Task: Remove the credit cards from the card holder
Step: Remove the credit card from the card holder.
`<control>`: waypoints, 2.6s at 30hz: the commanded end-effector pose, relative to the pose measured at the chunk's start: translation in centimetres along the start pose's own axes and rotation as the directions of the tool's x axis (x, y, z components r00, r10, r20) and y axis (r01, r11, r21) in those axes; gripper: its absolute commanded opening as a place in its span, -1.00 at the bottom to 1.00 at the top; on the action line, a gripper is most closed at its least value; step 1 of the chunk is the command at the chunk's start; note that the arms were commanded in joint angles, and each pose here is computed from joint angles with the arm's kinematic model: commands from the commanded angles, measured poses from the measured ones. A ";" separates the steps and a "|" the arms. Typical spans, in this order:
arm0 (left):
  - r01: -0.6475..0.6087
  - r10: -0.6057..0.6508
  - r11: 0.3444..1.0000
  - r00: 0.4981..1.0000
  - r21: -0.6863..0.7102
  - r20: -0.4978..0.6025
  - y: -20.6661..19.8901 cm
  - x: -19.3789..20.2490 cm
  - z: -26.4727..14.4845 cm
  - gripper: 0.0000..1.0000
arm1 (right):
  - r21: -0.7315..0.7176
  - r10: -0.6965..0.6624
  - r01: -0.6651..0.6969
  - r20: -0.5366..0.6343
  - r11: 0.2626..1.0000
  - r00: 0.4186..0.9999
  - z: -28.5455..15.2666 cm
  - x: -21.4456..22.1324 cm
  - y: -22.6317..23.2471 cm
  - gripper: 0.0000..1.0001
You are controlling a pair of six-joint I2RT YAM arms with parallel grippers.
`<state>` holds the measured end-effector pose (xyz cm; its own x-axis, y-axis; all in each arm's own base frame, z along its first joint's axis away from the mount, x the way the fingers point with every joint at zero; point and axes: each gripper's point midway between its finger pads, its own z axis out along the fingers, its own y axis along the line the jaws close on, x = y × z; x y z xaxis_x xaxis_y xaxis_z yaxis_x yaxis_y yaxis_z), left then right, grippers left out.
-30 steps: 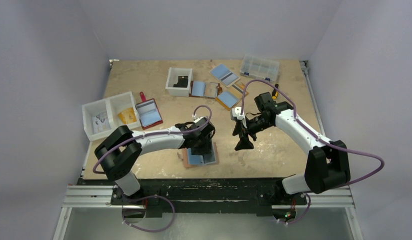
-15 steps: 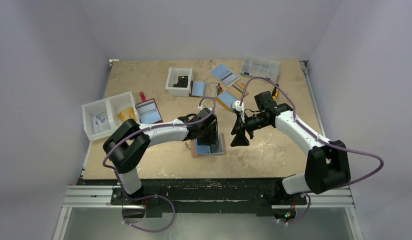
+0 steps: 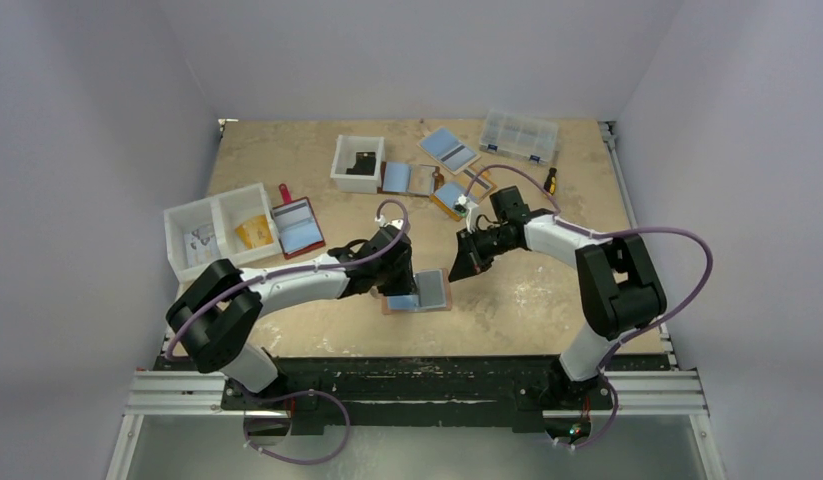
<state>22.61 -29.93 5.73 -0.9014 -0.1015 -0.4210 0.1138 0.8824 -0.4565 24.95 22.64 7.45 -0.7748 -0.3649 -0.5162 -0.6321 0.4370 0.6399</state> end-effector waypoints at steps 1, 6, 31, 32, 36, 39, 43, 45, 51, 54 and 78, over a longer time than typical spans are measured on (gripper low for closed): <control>0.019 -0.019 1.000 1.000 0.002 0.025 0.1 -0.9 1.1 -0.78 | 0.099 0.041 -0.043 0.019 0.994 0.999 1.2 -1.7 -0.8 -1.00; 0.013 -0.013 1.000 1.000 -0.018 0.006 0.3 -0.8 2.1 -0.85 | 0.193 0.069 -0.069 0.005 0.979 0.998 2.2 -1.1 -2.0 -1.00; -0.009 0.008 1.000 0.998 -0.020 -0.058 0.9 0.5 3.8 -0.86 | 0.260 0.066 -0.041 -0.087 0.965 0.994 4.9 -0.1 -2.5 -0.94; -0.009 0.008 1.000 0.998 -0.018 -0.059 0.9 0.5 3.8 -0.86 | 0.237 0.065 -0.043 -0.087 0.971 0.994 5.0 -0.2 -2.1 -0.88; -0.005 0.004 1.000 0.998 -0.007 -0.064 0.7 0.6 3.9 -0.85 | 0.158 0.055 -0.041 -0.082 0.987 0.995 5.2 -0.7 -0.5 -0.80; -0.003 0.003 1.000 0.998 -0.005 -0.066 0.6 0.7 4.0 -0.84 | 0.108 0.046 -0.037 -0.078 0.993 0.996 5.3 -1.0 0.7 -0.80; 0.005 -0.005 1.000 0.998 0.000 -0.064 0.5 0.6 4.0 -0.84 | 0.049 0.031 -0.027 -0.083 0.998 0.996 5.3 -0.9 2.0 -0.75; 0.011 -0.011 1.000 0.998 0.006 -0.063 0.4 0.6 3.9 -0.82 | 0.023 0.022 -0.020 -0.084 1.000 0.996 5.3 -0.9 2.5 -0.65; 0.059 -0.056 0.997 0.997 0.048 -0.058 0.1 0.3 3.5 -0.75 | -0.028 0.005 -0.008 -0.090 1.000 0.996 5.3 -0.9 3.7 -0.45; 0.096 -0.092 0.992 0.995 0.085 -0.048 -0.3 -0.1 3.0 -0.70 | -0.015 0.007 -0.008 -0.096 1.000 0.995 5.6 -0.8 3.4 -0.44; 0.320 -0.328 0.895 0.944 0.310 -0.027 -0.5 -1.7 -1.6 -0.09 | 0.085 0.022 -0.007 -0.180 0.996 0.983 7.8 0.3 1.3 -0.31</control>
<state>22.76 -28.64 5.52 -0.9155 -0.3262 -0.2354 -0.0759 0.7148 -0.6952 23.31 29.00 3.33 -0.7976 -0.4812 -0.3638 -0.5929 0.5141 0.6199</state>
